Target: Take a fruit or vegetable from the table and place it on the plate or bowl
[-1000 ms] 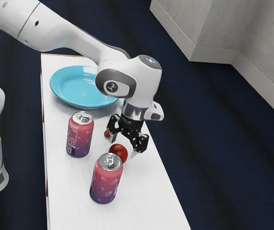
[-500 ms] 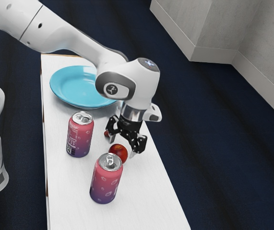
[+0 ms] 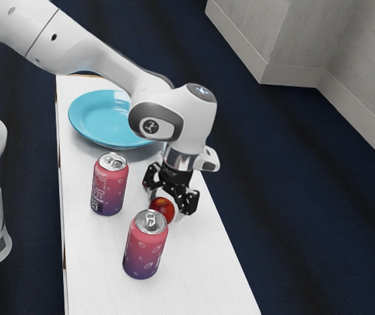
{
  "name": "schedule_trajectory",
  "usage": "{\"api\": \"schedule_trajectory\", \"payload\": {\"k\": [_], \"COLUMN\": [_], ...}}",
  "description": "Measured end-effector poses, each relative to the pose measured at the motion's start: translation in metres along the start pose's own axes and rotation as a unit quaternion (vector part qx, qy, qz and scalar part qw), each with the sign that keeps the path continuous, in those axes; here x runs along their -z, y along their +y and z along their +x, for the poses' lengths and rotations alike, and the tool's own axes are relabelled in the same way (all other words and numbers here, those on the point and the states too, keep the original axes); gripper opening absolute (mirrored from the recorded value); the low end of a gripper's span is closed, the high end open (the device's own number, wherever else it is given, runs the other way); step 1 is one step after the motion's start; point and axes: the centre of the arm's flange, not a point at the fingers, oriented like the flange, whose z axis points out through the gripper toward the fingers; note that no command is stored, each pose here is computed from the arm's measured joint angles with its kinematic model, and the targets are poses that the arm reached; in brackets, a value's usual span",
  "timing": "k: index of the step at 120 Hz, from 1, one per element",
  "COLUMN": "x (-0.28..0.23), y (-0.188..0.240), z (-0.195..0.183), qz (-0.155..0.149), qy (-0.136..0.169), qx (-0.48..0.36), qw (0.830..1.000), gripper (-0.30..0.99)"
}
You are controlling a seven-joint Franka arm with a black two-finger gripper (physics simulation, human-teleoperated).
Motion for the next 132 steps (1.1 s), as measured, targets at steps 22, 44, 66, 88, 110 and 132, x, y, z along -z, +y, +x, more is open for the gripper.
{"api": "schedule_trajectory", "payload": {"k": [22,44,66,88,110,132], "x": [-0.007,-0.014,-0.016,-0.014,0.008,0.137], "y": [-0.002,-0.004,-0.004,-0.003,-0.001,-0.056], "z": [-0.001,-0.002,-0.002,-0.001,0.001,0.064], "qz": [-0.002,-0.003,-0.005,-0.007,-0.013,-0.030], "qy": [-0.008,-0.009,-0.008,-0.004,0.027,0.132], "qx": [0.005,0.006,0.006,0.006,-0.007,0.034], "qw": [1.000,1.000,1.000,1.000,1.000,0.990], "gripper": [0.69,0.69,0.51,0.39,0.34,0.37]}}
